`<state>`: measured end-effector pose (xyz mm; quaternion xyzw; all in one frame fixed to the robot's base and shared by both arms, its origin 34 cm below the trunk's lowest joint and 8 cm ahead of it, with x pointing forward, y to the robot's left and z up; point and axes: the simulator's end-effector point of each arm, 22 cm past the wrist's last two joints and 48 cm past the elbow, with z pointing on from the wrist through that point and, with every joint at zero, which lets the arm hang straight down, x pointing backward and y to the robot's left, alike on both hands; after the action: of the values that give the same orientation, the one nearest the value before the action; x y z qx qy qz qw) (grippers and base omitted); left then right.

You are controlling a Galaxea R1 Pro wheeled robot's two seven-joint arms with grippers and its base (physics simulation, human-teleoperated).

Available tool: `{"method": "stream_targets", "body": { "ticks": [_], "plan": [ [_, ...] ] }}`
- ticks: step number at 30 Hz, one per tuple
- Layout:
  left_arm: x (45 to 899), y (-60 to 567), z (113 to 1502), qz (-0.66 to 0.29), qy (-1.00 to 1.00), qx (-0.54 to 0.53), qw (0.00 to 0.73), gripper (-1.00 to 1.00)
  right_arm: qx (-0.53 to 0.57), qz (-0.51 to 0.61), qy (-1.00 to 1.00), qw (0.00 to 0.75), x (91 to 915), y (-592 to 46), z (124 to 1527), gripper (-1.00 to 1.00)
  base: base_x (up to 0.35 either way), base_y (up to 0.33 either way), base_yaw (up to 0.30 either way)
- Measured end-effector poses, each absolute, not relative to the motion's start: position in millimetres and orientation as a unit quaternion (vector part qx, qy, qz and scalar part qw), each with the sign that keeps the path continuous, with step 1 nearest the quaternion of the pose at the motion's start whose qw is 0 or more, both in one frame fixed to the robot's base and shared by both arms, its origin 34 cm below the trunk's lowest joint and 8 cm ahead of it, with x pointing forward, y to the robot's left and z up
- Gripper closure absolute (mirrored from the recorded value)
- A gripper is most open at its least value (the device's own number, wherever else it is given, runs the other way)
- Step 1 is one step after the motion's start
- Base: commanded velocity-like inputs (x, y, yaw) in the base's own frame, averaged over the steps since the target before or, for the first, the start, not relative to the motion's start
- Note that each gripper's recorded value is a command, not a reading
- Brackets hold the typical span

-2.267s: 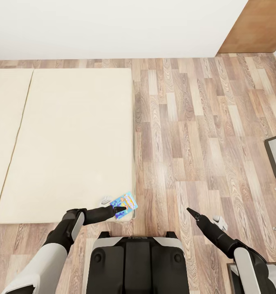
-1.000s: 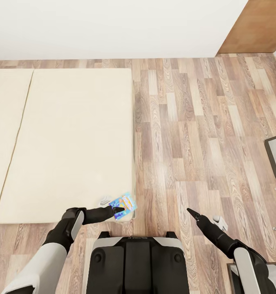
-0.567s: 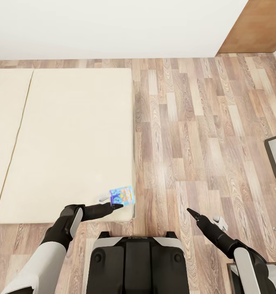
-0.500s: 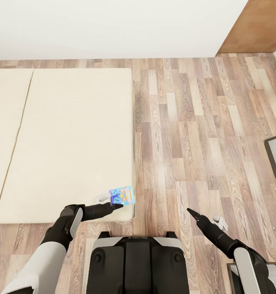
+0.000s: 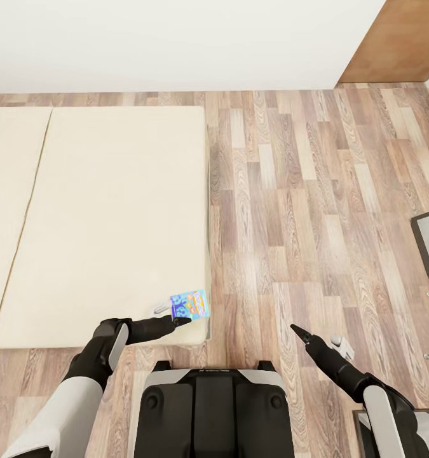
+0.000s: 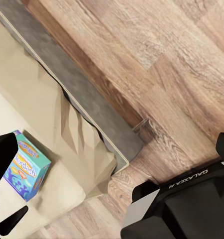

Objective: Put all the toys in the child's room - the three board games (two on the bed and one on the table), the two jigsaw puzzles on the table, and the tennis ball on the table - inside the toy box on the table in the child's room.

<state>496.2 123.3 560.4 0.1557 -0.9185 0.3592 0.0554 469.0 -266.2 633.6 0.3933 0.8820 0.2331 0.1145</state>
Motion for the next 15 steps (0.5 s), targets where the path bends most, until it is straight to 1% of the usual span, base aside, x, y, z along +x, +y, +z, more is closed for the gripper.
{"method": "stream_targets", "body": {
  "ticks": [15],
  "plan": [
    [492.6, 133.2, 558.2, 0.35, -0.92, 0.167, 0.065, -1.0, 0.393, 0.233, 0.882, 0.115, 469.1, -266.3, 633.6, -1.0, 0.0, 0.0, 0.0]
  ]
}}
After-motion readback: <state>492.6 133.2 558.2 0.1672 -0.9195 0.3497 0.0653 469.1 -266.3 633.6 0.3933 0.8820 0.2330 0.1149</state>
